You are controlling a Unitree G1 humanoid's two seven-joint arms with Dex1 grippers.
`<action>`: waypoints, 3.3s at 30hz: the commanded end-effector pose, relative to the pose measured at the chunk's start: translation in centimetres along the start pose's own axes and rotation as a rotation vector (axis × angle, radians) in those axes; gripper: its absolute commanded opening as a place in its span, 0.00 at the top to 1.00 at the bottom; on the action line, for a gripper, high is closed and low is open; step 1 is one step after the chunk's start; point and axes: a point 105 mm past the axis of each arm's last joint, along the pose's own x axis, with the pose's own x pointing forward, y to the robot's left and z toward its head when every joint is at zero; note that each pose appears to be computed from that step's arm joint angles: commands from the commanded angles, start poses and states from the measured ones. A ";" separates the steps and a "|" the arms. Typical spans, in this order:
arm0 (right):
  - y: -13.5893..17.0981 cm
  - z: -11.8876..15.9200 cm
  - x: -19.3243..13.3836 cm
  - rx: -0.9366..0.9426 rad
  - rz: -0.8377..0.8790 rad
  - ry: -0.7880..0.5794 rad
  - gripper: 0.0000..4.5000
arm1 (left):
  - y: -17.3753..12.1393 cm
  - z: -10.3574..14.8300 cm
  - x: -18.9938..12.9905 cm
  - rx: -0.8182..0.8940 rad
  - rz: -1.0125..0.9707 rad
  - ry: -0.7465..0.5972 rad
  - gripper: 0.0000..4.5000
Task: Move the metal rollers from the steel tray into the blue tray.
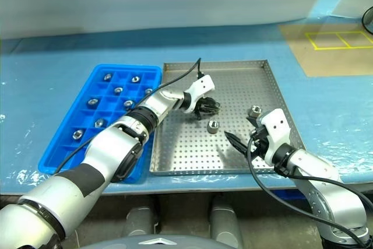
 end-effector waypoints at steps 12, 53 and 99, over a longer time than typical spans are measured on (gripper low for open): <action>1.0 2.4 2.1 -0.063 0.102 -0.089 0.00 | 3.5 2.5 -3.2 -0.028 0.148 -0.187 0.77; 5.6 5.0 12.9 -0.211 0.743 -0.104 0.00 | -3.2 -1.2 -20.9 -0.190 0.783 -0.162 0.77; 5.9 4.9 13.6 -0.232 0.804 -0.101 0.00 | -5.7 -5.1 -23.1 -0.300 0.935 -0.094 0.26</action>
